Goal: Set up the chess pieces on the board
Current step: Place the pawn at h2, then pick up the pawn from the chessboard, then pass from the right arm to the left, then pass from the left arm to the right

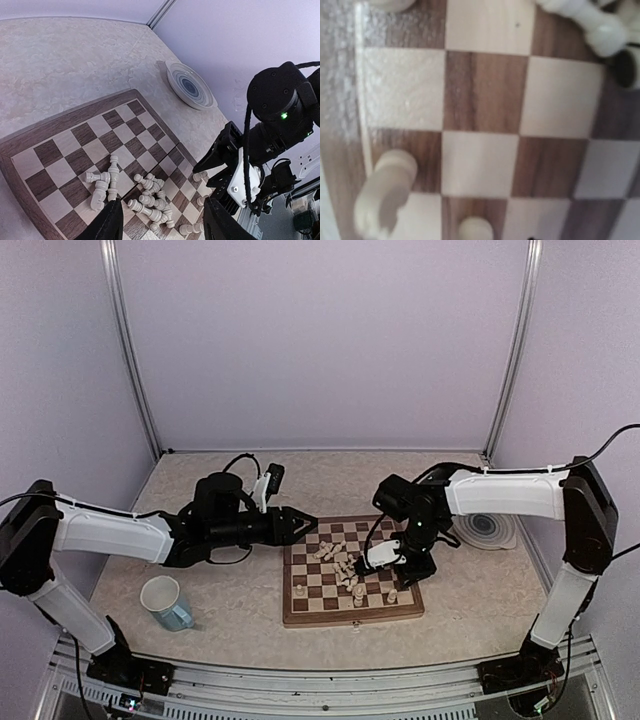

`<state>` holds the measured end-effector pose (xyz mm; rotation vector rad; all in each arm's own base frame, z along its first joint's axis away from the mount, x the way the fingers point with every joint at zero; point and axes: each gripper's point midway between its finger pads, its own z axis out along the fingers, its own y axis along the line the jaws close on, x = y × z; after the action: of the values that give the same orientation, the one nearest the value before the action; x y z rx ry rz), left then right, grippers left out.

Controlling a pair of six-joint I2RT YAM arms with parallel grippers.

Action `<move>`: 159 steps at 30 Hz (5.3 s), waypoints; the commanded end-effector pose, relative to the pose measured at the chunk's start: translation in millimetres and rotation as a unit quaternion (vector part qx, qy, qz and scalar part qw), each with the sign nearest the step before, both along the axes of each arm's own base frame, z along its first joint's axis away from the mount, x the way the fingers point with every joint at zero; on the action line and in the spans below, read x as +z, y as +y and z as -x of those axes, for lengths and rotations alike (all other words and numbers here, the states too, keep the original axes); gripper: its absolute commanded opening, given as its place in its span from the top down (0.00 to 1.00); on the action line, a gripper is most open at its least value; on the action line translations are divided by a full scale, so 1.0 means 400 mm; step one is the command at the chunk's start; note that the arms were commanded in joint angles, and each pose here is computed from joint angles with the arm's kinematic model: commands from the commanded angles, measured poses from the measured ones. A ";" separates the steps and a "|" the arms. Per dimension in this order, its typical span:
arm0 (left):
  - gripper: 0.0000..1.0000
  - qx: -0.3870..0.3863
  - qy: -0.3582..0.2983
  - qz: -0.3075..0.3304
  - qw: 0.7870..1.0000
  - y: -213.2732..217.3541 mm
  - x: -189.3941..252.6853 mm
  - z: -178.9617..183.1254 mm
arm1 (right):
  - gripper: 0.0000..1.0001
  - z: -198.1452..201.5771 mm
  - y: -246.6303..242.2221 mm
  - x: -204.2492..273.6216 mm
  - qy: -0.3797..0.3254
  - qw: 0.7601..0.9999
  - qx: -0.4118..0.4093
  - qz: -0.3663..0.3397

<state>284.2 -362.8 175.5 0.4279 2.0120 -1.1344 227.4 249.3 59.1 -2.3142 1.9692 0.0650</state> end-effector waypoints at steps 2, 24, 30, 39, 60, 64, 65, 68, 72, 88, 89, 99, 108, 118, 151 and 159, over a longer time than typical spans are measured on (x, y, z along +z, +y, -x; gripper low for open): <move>0.45 0.000 -0.011 -0.013 1.000 -0.006 0.014 -0.018 | 0.58 -0.001 0.025 0.128 -0.028 0.998 0.029 -0.055; 0.49 0.025 0.065 -0.120 0.990 0.019 -0.157 -0.027 | 0.63 -0.293 0.232 0.162 -0.057 0.964 0.004 -0.258; 0.48 0.013 0.085 -0.113 0.990 0.009 -0.177 -0.016 | 0.58 -0.291 0.261 0.085 -0.010 0.967 0.016 -0.255; 0.51 0.007 0.118 -0.065 0.991 -0.029 -0.198 -0.020 | 0.57 -0.251 0.289 0.004 0.047 0.969 0.041 -0.238; 0.68 -0.018 0.172 -0.009 0.985 -0.093 -0.260 -0.034 | 0.90 -0.191 0.265 -0.003 0.075 0.969 0.046 -0.229; 0.68 -0.016 0.174 -0.012 0.985 -0.094 -0.270 -0.038 | 0.91 -0.169 0.264 0.042 0.080 0.964 0.052 -0.247; 0.68 -0.014 0.174 -0.013 0.985 -0.092 -0.272 -0.039 | 0.91 -0.162 0.263 0.053 0.080 0.963 0.054 -0.252; 0.68 -0.011 0.175 -0.015 0.984 -0.088 -0.277 -0.042 | 0.91 -0.148 0.263 0.087 0.082 0.959 0.058 -0.264; 0.67 -0.010 0.176 -0.016 0.984 -0.088 -0.283 -0.044 | 0.91 -0.136 0.266 0.118 0.086 0.954 0.062 -0.279; 0.57 0.004 0.131 -0.001 0.991 -0.055 -0.210 -0.038 | 0.90 -0.165 0.279 0.169 0.065 0.954 0.031 -0.290; 0.54 0.002 0.125 0.009 0.992 -0.054 -0.187 -0.035 | 0.90 -0.172 0.278 0.175 0.059 0.955 0.021 -0.290; 0.50 -0.050 0.120 0.089 0.988 -0.119 -0.072 -0.008 | 0.89 -0.154 0.286 0.205 0.039 0.954 0.017 -0.296; 0.61 -0.064 0.124 0.093 0.986 -0.142 -0.067 -0.004 | 0.89 -0.137 0.302 0.232 0.031 0.952 0.027 -0.305; 0.73 -0.070 0.133 0.092 0.984 -0.148 -0.077 -0.002 | 0.88 -0.133 0.309 0.250 0.030 0.948 0.028 -0.314; 0.90 -0.099 -0.011 0.208 0.973 -0.146 0.144 0.049 | 0.50 -0.084 0.214 0.511 0.321 0.745 -0.121 -0.571; 0.90 -0.107 -0.009 0.212 0.971 -0.161 0.146 0.055 | 0.49 -0.071 0.257 0.486 0.318 0.756 -0.126 -0.558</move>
<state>263.7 -420.4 220.3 0.4211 1.7302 -1.6158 253.3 345.8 255.6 -1.2402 1.5908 1.6623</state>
